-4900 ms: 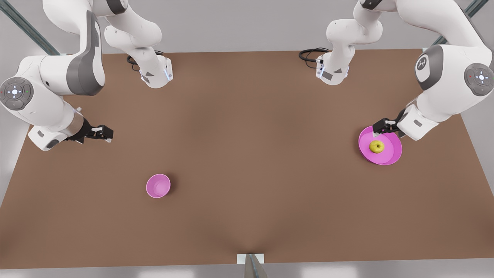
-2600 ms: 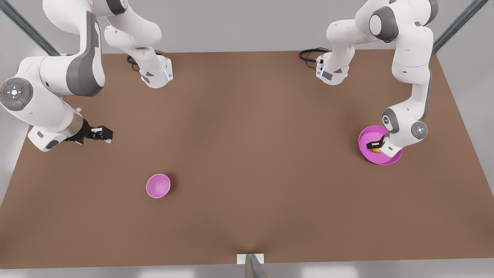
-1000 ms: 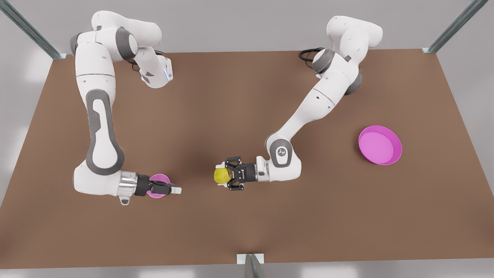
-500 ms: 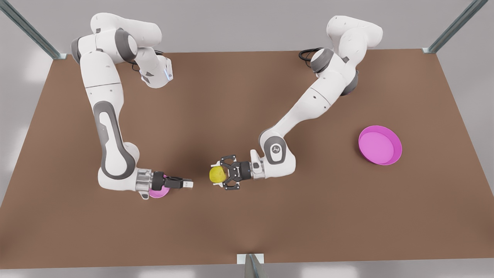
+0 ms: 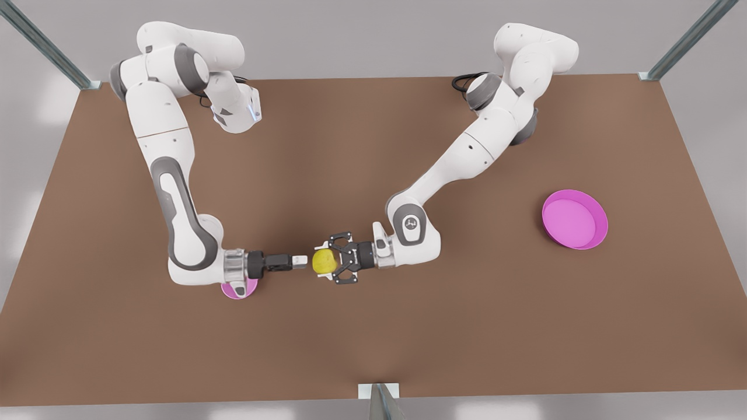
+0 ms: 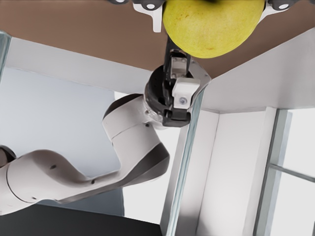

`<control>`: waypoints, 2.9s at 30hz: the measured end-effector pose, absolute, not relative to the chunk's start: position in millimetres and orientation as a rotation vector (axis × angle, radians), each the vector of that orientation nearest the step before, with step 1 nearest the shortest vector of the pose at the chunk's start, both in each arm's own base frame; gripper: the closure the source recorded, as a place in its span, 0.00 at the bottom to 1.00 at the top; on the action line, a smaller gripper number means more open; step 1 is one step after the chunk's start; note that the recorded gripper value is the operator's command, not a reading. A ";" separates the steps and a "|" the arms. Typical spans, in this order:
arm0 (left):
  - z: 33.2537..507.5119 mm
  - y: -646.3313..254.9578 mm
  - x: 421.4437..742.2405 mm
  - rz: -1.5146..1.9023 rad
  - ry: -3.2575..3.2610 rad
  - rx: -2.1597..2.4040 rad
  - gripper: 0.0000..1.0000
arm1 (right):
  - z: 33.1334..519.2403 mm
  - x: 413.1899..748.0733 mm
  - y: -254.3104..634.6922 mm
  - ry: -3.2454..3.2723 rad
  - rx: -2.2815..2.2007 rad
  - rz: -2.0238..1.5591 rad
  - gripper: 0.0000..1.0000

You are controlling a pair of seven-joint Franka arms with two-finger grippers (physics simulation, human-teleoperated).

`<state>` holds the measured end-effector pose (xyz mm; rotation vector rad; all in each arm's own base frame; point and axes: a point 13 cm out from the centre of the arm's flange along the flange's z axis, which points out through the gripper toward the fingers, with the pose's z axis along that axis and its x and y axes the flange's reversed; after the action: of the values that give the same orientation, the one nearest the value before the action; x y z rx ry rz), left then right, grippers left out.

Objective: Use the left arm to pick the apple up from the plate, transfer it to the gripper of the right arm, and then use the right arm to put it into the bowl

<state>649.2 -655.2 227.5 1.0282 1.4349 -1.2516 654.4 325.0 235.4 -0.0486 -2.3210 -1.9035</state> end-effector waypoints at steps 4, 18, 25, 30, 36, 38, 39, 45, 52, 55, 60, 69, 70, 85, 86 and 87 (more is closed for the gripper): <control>225.7 -655.7 648.9 -1.234 1.423 1.040 0.24 | 231.1 648.4 341.1 -2.315 -0.002 -1.932 0.00; 223.3 -661.0 644.6 -1.189 1.399 1.072 0.24 | 229.8 641.8 390.3 -2.356 0.097 -2.010 0.17; 222.7 -661.2 644.5 -1.178 1.393 1.081 0.00 | 229.5 649.6 387.3 -2.400 0.123 -2.035 0.36; 221.9 -660.1 645.9 -1.169 1.395 1.082 0.00 | 217.7 651.7 375.5 -2.428 0.132 -2.030 0.36; 222.0 -651.4 654.5 -1.152 1.398 1.078 0.00 | 201.7 662.0 326.8 -2.509 0.189 -1.967 0.38; 216.7 -613.1 681.9 -1.113 1.428 1.069 0.00 | 196.8 662.5 309.4 -2.533 0.225 -1.932 0.38; 212.7 -573.5 697.7 -1.073 1.462 1.103 0.00 | 194.9 662.5 301.4 -2.549 0.252 -1.908 0.38; 361.7 -266.6 729.8 -0.313 1.532 2.041 0.00 | 198.6 681.3 239.6 -2.725 0.560 -1.622 0.38; 451.5 -63.5 631.2 0.049 2.436 1.874 0.00 | 179.6 691.5 160.7 -2.849 0.946 -1.001 0.38; 451.9 -70.5 623.7 0.025 2.636 1.621 0.00 | 168.1 689.2 130.6 -2.842 1.007 -0.820 0.38; 437.5 -73.0 655.5 0.011 2.858 1.214 0.00 | 156.3 689.0 98.4 -2.834 1.045 -0.644 0.37; 416.0 -75.4 657.0 -0.004 3.074 0.691 0.00 | 130.2 686.0 89.4 -2.808 1.062 -0.540 0.00; 414.7 -76.0 656.8 -0.004 3.087 0.646 0.00 | 130.8 686.5 89.6 -2.810 1.062 -0.534 0.00; 403.8 -83.4 659.0 -0.001 3.163 0.193 0.00 | 447.9 697.0 113.5 -3.041 1.292 -0.046 0.00; 403.5 -83.3 659.9 -0.001 3.163 0.173 0.00 | 478.3 686.3 93.3 -3.067 1.222 0.001 0.00; 403.2 -83.2 660.4 0.000 3.164 0.154 0.00 | 496.4 675.2 73.3 -3.086 1.134 0.019 0.00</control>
<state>660.4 -83.2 403.2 0.1537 3.1636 -0.0004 675.2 73.3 496.4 1.1340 -3.0858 0.0194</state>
